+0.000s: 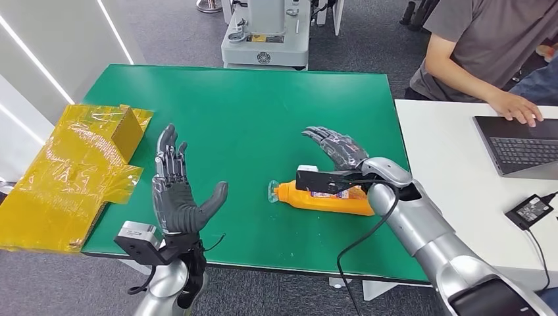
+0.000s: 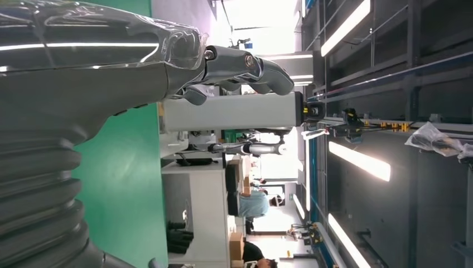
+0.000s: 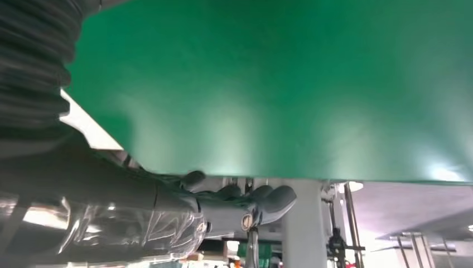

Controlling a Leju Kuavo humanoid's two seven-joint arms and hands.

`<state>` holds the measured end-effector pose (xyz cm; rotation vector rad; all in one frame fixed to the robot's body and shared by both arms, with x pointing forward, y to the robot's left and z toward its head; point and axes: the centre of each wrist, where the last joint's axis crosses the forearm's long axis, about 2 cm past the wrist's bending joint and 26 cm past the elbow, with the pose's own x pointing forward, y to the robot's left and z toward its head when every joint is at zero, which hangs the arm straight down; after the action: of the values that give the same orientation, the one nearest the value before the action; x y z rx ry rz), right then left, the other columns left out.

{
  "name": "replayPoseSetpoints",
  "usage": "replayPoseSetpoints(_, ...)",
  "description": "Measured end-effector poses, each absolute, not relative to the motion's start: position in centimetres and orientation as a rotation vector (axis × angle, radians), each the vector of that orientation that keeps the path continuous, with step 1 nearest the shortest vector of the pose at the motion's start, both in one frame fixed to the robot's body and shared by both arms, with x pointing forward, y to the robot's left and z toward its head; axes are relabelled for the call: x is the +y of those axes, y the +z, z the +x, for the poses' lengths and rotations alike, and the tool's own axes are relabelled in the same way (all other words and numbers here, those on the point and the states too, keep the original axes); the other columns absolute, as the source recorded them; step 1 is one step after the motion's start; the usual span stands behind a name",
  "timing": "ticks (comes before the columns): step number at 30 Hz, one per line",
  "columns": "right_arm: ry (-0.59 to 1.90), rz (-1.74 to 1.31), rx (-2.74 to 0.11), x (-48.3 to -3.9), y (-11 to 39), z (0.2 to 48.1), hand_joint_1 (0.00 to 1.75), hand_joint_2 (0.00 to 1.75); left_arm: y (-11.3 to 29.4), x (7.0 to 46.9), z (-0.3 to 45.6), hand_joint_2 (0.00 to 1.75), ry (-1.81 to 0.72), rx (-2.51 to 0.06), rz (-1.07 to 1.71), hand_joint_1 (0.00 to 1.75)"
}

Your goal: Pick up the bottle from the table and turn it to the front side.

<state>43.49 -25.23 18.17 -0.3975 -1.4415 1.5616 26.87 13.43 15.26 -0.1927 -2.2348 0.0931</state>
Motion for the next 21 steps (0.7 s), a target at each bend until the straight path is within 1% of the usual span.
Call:
replayPoseSetpoints(10,1.575,-0.356,-1.246,-29.0,15.6,42.7,0.0,1.75,15.5,13.5,27.3,1.75,0.078,-2.234,-0.212,0.0)
replayPoseSetpoints(21,1.595,-0.378,-1.135,-30.6,14.6,42.2,0.0,1.75,15.5,13.5,27.4,1.75,0.088,-2.227,-0.215,0.0)
